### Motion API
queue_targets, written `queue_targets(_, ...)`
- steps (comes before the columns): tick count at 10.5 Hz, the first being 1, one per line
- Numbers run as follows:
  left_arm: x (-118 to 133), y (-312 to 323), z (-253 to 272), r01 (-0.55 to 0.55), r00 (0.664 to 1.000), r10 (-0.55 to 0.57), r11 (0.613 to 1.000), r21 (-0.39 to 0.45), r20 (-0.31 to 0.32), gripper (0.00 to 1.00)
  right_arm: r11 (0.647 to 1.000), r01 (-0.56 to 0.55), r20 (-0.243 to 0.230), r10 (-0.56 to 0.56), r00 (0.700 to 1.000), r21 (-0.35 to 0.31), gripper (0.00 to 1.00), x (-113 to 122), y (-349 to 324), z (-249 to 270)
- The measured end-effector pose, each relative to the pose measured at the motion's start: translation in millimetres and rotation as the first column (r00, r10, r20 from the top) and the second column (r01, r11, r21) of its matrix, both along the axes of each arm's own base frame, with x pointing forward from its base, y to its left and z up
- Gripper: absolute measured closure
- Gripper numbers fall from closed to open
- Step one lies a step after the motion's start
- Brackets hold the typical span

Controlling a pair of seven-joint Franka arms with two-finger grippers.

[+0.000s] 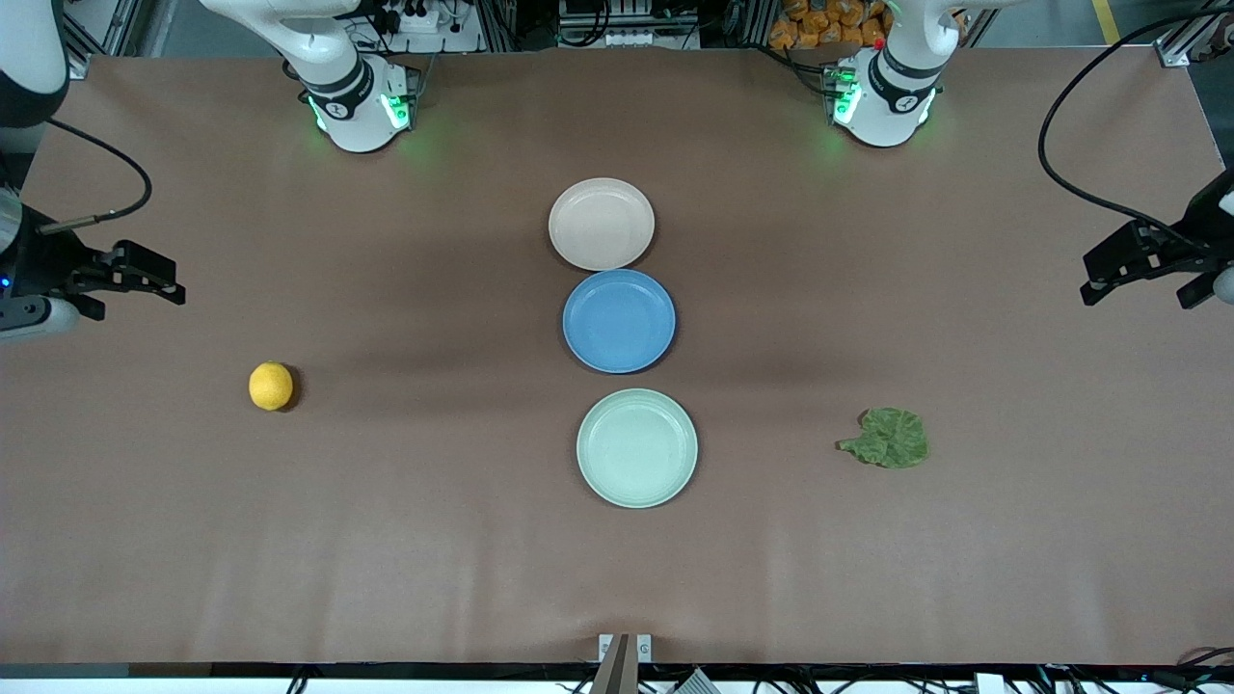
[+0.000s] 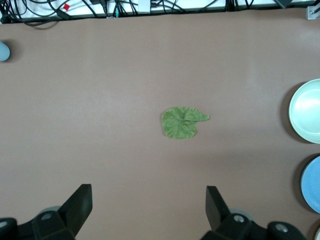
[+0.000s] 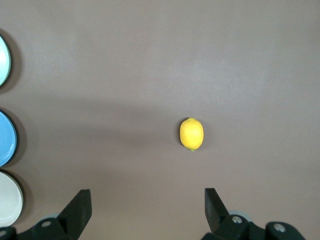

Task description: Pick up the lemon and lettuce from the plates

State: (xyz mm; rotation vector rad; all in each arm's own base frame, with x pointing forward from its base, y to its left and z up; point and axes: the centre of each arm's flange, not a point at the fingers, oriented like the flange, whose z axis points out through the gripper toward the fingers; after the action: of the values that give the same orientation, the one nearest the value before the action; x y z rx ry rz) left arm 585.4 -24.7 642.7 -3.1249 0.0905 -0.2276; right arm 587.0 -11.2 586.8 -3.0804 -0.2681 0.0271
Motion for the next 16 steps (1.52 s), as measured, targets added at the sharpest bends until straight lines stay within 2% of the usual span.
queue_targets(5, -10.5, -0.4, -6.4, 0.002, 0.997, -0.001, 1.0, 0.014, -0.082, 0.0, 1.0, 0.031, 0.052, -0.031, 0.998, -0.002, 0.0, -27.8, -0.8, 48.9)
queue_targets(11, -21.0, -9.3, -9.1, 0.019, 0.989, -0.017, 1.0, 0.016, -0.148, 0.0, 0.999, 0.047, 0.03, -0.047, 0.998, -0.009, 0.0, -31.8, -7.5, 41.4)
queue_targets(16, -26.5, -13.4, -3.3, 0.032, 0.989, -0.029, 0.999, 0.016, -0.148, 0.0, 0.997, 0.082, 0.02, -0.081, 0.996, -0.011, 0.0, -32.2, -5.1, 39.1)
